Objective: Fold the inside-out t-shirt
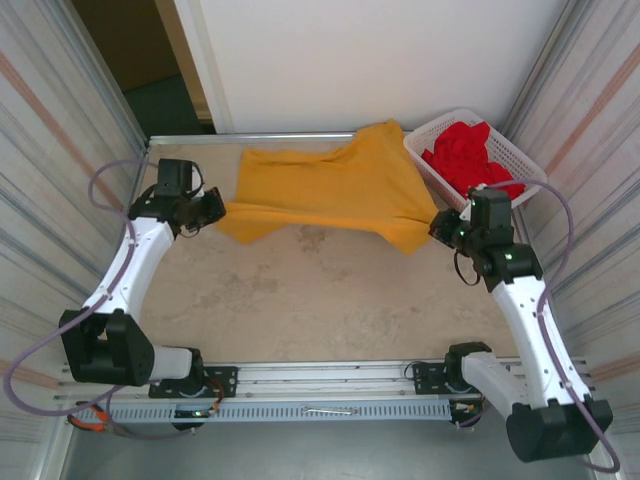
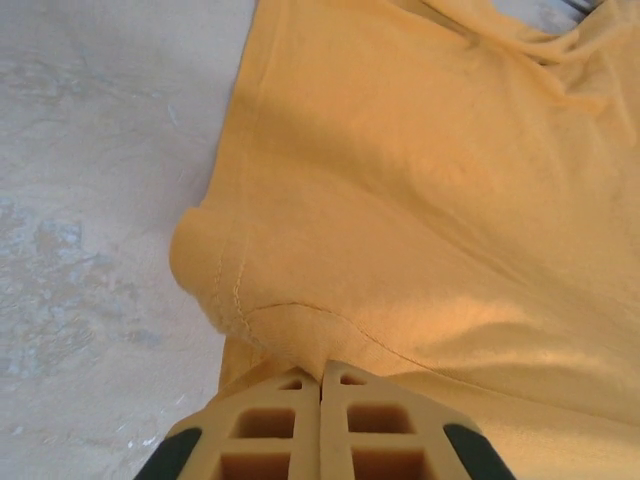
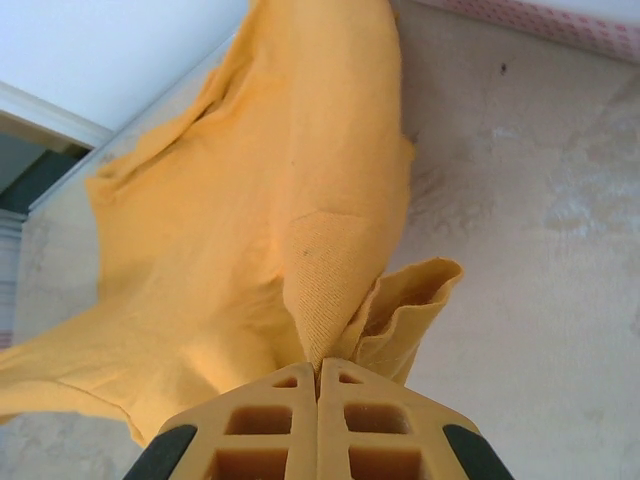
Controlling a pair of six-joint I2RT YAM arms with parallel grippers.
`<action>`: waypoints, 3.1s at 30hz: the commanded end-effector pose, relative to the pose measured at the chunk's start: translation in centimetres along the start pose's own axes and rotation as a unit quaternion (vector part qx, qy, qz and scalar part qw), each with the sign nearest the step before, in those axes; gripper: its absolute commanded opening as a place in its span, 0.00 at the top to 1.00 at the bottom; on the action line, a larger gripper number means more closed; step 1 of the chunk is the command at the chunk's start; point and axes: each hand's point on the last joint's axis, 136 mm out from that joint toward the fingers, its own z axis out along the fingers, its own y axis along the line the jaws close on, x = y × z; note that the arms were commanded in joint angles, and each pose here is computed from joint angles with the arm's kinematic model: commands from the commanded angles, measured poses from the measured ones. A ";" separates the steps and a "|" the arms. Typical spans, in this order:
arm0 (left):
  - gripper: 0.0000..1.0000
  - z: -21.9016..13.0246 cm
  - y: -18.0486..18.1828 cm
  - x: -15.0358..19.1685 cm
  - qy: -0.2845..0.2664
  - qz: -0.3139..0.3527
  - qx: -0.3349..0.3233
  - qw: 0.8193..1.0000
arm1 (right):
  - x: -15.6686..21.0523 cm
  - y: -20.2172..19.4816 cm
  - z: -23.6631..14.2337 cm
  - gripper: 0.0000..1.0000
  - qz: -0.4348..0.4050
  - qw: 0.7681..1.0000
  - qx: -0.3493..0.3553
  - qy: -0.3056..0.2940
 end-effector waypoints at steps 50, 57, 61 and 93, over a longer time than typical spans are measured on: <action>0.53 0.8 5.1 21.7 0.110 -0.173 -0.042 0.978 | 20.5 -10.7 1.2 0.40 0.135 0.959 0.126 0.214; 0.53 1.8 4.8 21.9 0.115 -0.167 -0.044 0.978 | 22.5 -9.0 2.3 0.40 0.105 0.958 0.121 0.240; 0.54 2.0 4.9 22.0 0.120 -0.163 -0.050 0.978 | 23.7 -8.6 2.9 0.39 0.092 0.956 0.125 0.250; 0.60 1.4 5.1 20.9 0.092 -0.150 -0.066 0.982 | 14.4 -0.1 -0.8 1.00 0.072 0.988 0.004 0.134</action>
